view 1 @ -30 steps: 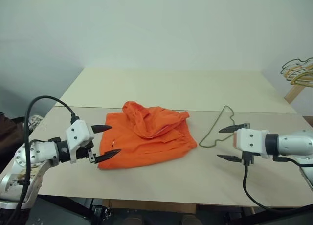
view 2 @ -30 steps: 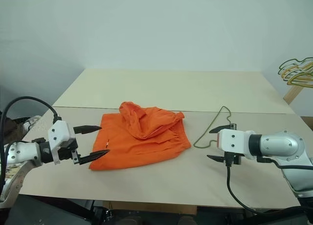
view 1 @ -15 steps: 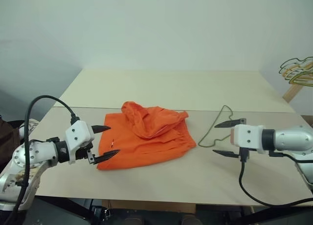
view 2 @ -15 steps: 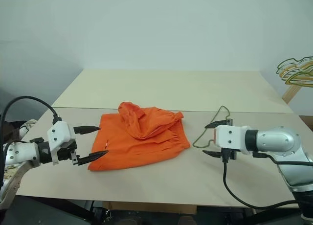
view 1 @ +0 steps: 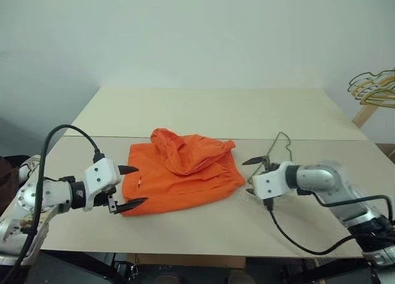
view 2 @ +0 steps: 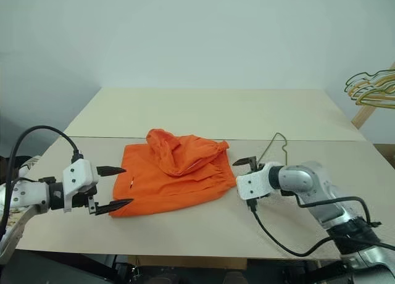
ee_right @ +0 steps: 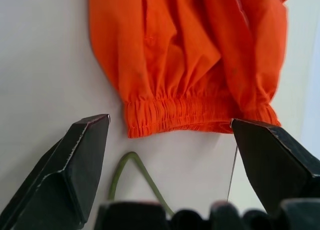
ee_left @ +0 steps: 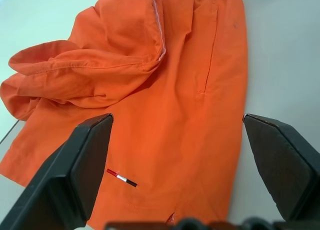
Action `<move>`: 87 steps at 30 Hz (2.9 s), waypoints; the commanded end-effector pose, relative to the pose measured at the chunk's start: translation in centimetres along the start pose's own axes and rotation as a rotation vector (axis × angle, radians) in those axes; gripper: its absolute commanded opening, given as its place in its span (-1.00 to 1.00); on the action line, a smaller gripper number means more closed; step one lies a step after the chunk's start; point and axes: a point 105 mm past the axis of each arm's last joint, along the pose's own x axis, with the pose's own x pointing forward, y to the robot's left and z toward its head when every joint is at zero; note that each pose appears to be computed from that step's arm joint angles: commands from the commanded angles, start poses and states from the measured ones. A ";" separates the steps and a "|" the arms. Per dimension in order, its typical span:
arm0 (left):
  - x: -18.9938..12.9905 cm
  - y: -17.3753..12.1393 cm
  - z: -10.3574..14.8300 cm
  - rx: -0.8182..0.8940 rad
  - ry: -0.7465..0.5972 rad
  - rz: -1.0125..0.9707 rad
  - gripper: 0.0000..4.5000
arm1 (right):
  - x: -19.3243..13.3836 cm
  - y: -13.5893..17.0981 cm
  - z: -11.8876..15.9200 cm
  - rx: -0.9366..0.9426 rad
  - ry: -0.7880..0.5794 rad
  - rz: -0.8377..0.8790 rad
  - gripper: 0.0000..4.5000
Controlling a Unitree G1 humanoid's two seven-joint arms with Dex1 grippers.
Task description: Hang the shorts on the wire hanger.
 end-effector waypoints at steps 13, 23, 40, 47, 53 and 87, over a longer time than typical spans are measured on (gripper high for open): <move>-0.8 -0.5 -0.5 0.018 0.024 0.026 1.00 | 3.3 -0.5 -1.2 -0.062 -0.012 -0.019 -0.07; -0.5 -0.8 -3.2 0.068 0.158 0.009 1.00 | 3.8 -0.2 -0.8 -0.059 -0.040 0.000 -0.98; -0.8 -1.8 -7.5 0.107 0.368 -0.124 1.00 | 3.8 -0.3 -0.3 -0.014 -0.041 -0.040 -0.98; 0.2 -0.6 -8.9 0.080 0.352 -0.045 1.00 | 3.9 0.1 0.0 0.003 -0.049 -0.040 -0.98; 1.1 -0.5 -10.2 0.086 0.356 -0.028 0.35 | 3.9 0.0 0.0 0.007 -0.050 -0.041 -1.00; 1.3 6.8 -1.5 0.292 0.181 0.189 -0.99 | 0.0 -6.8 3.4 0.251 -0.195 -0.127 -1.00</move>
